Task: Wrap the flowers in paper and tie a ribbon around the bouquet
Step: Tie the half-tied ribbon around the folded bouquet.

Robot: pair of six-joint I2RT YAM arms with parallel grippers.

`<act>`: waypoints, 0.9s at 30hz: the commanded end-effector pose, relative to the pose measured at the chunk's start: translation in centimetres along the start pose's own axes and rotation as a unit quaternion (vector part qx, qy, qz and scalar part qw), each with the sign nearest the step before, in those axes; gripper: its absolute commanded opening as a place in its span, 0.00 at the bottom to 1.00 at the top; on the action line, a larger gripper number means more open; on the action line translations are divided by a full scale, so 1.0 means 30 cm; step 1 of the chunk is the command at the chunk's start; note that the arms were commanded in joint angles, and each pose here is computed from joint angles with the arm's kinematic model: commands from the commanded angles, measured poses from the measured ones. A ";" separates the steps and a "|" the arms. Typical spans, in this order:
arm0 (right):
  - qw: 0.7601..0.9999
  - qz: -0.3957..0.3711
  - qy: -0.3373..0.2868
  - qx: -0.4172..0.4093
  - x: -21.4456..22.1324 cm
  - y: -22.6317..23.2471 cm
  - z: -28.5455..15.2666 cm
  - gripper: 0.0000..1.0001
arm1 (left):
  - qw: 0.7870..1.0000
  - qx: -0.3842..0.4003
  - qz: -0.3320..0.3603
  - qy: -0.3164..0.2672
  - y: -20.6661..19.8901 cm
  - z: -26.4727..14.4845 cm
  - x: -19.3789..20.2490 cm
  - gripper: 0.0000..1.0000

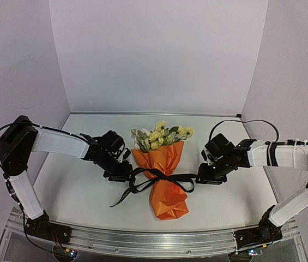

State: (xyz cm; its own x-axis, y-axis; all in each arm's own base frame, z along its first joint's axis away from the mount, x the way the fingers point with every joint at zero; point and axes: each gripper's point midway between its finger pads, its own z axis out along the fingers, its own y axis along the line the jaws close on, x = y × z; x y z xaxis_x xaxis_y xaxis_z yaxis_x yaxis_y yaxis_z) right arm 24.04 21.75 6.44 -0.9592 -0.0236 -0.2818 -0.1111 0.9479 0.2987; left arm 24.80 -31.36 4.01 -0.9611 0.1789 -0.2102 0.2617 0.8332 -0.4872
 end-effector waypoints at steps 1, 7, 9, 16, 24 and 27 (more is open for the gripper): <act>1.000 0.002 0.003 0.000 0.014 0.032 0.070 0.40 | 1.000 0.005 0.011 -0.021 -0.052 0.020 -0.051 0.51; 0.999 -0.018 0.000 0.028 0.029 0.034 0.130 0.40 | 0.999 -0.009 0.018 -0.027 -0.055 0.058 -0.064 0.53; 0.999 -0.018 -0.003 0.035 0.029 0.025 0.147 0.40 | 0.999 -0.012 0.021 -0.027 -0.060 0.071 -0.062 0.52; 0.998 -0.030 -0.012 0.055 0.021 0.022 0.180 0.33 | 0.999 -0.022 0.018 -0.035 -0.048 0.098 -0.068 0.29; 0.997 -0.029 0.000 0.070 0.025 0.025 0.216 0.14 | 0.998 -0.028 0.024 -0.051 -0.049 0.075 -0.087 0.00; 0.997 -0.031 -0.003 0.073 0.015 0.029 0.216 0.01 | 0.998 -0.027 0.029 -0.058 -0.054 0.065 -0.094 0.00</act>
State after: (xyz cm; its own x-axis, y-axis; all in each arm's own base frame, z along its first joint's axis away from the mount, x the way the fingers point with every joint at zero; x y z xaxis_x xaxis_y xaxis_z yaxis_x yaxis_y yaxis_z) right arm 24.41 24.29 0.53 -0.9561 -0.0820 -0.2814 -0.1337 0.9764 0.1698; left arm 25.85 -33.27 1.57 -0.9495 0.1817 -0.2556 0.2774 0.8670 -0.4140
